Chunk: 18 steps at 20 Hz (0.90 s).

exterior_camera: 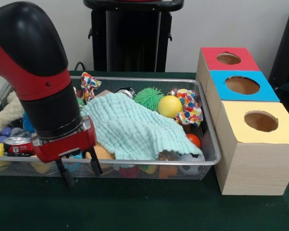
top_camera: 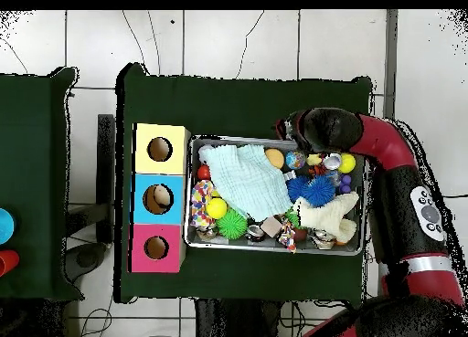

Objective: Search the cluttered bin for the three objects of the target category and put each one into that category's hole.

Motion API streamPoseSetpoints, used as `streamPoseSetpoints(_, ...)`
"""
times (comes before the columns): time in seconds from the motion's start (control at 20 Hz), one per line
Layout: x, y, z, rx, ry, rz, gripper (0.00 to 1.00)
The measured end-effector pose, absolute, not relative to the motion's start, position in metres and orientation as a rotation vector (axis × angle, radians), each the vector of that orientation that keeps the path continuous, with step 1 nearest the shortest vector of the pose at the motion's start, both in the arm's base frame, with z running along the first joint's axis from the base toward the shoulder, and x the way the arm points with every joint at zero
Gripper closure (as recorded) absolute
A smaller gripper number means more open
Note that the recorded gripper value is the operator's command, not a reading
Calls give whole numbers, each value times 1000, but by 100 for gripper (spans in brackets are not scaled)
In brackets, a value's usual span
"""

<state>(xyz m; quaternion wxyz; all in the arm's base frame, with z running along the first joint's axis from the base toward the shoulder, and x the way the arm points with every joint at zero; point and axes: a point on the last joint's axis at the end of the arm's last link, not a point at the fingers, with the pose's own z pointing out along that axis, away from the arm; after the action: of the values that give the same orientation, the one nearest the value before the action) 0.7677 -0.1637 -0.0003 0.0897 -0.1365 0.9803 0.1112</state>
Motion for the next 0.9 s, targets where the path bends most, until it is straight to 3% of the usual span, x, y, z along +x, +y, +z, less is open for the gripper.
streamPoseSetpoints(0.35,768,-171,6,-400,2912,318,0)
streamPoseSetpoints(0.9,732,-203,50,-425,2934,275,0)
